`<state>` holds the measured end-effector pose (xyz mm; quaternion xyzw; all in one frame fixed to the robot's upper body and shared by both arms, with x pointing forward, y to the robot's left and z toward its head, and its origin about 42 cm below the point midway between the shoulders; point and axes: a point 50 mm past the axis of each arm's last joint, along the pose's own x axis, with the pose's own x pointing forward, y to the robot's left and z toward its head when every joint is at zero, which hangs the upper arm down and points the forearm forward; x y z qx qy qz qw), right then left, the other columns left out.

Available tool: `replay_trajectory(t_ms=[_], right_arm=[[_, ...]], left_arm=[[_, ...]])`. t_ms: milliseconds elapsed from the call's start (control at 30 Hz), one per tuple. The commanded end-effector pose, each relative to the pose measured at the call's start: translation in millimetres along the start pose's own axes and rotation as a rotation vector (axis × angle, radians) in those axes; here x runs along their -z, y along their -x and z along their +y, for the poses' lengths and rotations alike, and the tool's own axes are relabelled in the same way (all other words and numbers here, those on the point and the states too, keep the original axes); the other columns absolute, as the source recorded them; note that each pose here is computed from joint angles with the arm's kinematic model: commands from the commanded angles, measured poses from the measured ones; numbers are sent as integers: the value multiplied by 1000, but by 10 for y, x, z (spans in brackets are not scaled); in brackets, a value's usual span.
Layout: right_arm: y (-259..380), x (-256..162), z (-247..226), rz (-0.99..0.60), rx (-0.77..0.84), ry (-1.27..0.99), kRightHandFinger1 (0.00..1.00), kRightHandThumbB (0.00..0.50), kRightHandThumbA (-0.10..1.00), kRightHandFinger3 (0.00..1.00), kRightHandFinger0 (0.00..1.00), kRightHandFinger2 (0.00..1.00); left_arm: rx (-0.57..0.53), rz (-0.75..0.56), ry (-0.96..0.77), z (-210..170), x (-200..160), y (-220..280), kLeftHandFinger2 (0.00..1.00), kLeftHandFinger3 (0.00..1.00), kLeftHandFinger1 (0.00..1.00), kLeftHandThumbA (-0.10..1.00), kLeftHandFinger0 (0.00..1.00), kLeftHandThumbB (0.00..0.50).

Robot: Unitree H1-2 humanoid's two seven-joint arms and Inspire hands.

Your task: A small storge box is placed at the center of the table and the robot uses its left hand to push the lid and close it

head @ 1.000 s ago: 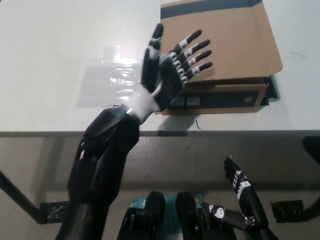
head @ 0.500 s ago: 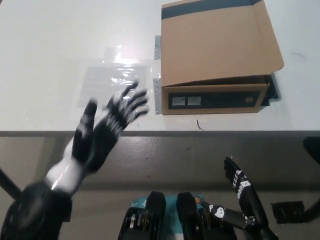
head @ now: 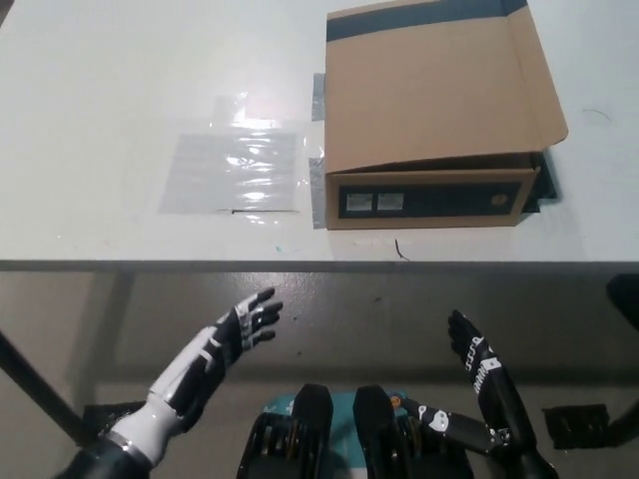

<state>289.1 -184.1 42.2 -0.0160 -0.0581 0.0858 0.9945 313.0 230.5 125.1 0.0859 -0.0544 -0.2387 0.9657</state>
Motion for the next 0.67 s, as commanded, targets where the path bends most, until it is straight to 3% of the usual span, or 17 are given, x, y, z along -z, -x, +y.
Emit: replay_trajectory(t_ms=[0,467,633], right_arm=[[-104,-143,-82,-92,29,21,1000,329,1000,1000,1000,1000],[-127,-171,-101,-102,17,36,1000,323,1000,1000,1000,1000],[-138,-166,-71,-100,14,37,1000,325,1000,1000,1000,1000]], left_arm=[[2,-93,-194,82,56,-75,1000,1000,1000,1000,1000,313],[-25,-17,-176,106,282,-146,1000,1000,1000,1000,1000,307],[-82,-43,-232,80,297,-147,1000,1000,1000,1000,1000,272]])
